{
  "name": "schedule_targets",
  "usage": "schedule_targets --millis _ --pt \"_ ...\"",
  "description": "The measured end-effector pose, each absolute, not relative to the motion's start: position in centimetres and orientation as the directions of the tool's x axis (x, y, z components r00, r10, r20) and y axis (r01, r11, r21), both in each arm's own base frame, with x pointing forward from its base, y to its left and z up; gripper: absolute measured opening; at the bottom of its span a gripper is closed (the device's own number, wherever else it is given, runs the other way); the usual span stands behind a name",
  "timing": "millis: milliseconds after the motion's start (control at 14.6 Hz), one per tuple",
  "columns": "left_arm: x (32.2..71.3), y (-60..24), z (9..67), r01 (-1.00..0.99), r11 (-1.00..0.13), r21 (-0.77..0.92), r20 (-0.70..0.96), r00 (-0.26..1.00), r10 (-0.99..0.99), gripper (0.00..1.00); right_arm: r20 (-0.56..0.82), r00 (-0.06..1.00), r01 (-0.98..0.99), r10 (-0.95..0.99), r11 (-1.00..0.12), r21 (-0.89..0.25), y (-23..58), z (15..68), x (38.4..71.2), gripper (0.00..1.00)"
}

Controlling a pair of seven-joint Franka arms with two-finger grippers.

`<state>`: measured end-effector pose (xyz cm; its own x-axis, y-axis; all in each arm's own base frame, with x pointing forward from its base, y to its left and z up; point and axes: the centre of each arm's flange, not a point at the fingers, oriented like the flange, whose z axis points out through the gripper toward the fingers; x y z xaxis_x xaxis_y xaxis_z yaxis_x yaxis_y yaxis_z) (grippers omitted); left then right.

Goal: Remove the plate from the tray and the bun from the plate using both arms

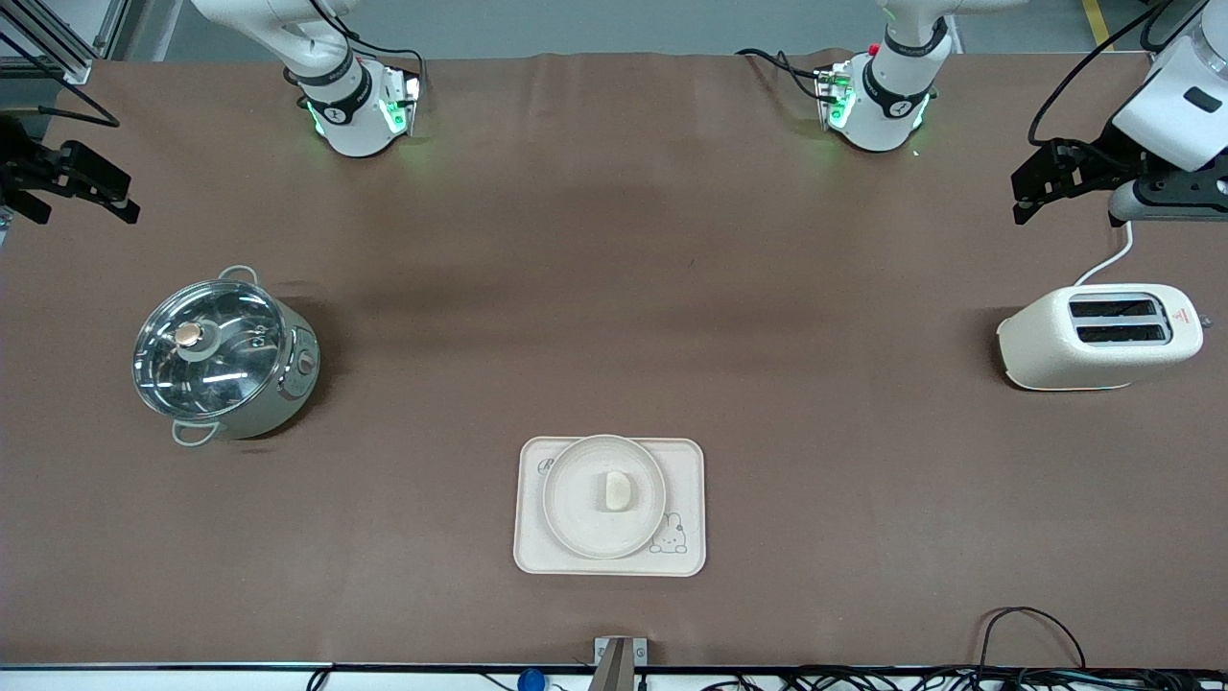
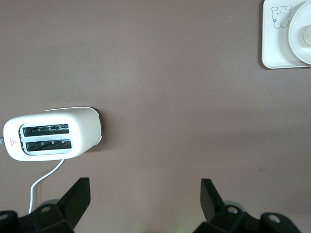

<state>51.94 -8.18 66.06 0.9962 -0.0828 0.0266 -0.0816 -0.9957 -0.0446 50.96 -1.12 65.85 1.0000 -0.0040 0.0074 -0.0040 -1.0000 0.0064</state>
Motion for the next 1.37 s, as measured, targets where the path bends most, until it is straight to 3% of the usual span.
schedule_targets --millis 410,615,1025,1366 --pt "51.9 -7.8 66.3 -0.075 -0.996 -0.046 0.027 0.997 -0.077 1.0 0.021 1.0 0.0 0.0 -1.0 0.01 -0.7 66.0 51.1 1.0" --pt "52.0 -7.6 66.2 -0.072 -0.996 -0.046 0.023 0.997 -0.073 1.0 0.035 0.999 0.01 0.008 -0.999 -0.053 0.5 65.8 51.5 1.0" --pt "53.7 -7.8 65.4 -0.075 -0.996 -0.04 0.013 0.997 -0.076 1.0 0.071 0.997 0.042 0.034 -0.992 -0.116 7.2 59.7 56.9 1.0" --pt "53.9 -7.8 65.6 -0.075 -0.996 -0.04 0.019 0.997 -0.076 1.0 0.085 0.994 -0.038 -0.063 -0.963 -0.267 14.7 50.9 62.2 1.0"
